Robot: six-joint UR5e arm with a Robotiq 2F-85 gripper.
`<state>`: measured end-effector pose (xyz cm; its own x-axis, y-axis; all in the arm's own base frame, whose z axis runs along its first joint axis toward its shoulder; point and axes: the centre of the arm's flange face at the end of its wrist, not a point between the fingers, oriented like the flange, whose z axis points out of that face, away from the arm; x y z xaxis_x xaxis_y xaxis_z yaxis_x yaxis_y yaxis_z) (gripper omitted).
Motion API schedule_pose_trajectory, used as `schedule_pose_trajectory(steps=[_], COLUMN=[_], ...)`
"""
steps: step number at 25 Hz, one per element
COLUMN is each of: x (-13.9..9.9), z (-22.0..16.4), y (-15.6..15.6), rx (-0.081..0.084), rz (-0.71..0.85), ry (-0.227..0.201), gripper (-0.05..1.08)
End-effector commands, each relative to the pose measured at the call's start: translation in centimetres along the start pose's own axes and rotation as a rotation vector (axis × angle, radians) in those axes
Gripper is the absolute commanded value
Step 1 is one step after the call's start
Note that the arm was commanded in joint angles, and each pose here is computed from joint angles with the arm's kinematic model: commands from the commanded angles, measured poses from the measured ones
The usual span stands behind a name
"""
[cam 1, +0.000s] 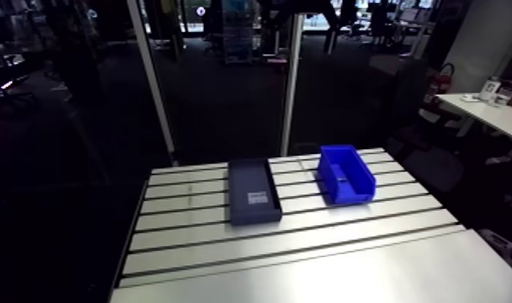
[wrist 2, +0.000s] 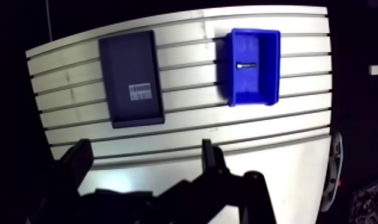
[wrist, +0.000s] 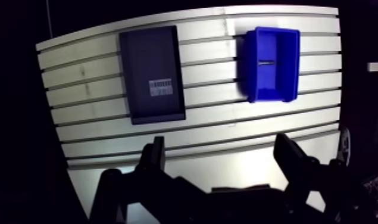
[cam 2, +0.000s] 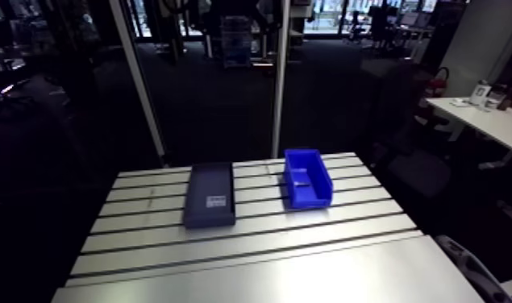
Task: Pick up the M10 bolt from the tray and put it into the blue bin.
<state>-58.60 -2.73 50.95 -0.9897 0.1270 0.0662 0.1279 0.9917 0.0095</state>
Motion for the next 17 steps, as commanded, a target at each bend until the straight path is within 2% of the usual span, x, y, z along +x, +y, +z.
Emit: schedule_pose_trajectory(steps=[1,17], x=[-0.33,-0.26], z=[-0.42,0.03], y=[-0.45,-0.68], rx=[0.006,0.004], rz=[0.028,0.023], ry=[-0.02,-0.04], gripper=[0.02,0.02])
